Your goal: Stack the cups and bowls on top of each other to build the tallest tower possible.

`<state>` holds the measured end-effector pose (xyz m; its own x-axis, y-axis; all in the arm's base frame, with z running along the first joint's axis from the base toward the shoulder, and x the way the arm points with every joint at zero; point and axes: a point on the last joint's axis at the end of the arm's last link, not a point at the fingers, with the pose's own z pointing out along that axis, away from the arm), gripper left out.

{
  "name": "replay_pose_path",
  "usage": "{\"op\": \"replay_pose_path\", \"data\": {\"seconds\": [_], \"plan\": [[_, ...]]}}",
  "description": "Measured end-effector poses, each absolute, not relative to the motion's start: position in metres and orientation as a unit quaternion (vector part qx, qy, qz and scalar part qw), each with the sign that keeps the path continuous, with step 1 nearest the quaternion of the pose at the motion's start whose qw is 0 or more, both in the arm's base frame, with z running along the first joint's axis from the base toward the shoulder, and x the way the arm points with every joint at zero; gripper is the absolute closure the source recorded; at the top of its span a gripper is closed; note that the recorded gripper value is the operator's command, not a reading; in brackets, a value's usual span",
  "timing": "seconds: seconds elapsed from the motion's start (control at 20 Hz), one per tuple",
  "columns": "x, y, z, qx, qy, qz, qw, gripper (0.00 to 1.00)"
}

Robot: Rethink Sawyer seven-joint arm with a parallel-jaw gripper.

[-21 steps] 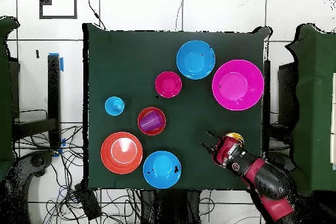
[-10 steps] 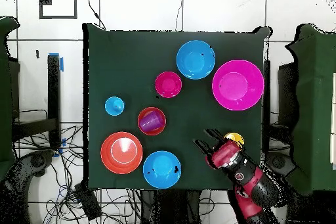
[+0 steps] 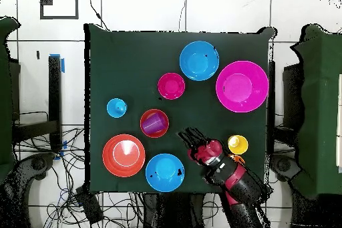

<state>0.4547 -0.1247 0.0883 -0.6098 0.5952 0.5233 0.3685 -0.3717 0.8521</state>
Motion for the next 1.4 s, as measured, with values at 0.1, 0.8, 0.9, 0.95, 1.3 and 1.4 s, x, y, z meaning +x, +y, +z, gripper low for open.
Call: {"op": "replay_pose_path", "data": {"seconds": [0.1,0.8,0.9,0.95,1.3,1.4], "plan": [[0.455,-0.12,0.088,0.405,0.576,0.701,0.114,0.0],[0.384,-0.121,0.084,0.45,0.519,0.715,-0.13,0.0],[0.37,-0.119,0.084,0.463,0.504,0.712,-0.155,0.0],[0.363,-0.117,0.084,0.466,0.499,0.712,-0.163,0.0],[0.321,-0.108,0.061,0.502,0.497,0.687,-0.172,0.0],[0.314,-0.106,0.047,0.516,0.511,0.67,-0.156,0.0]]}}
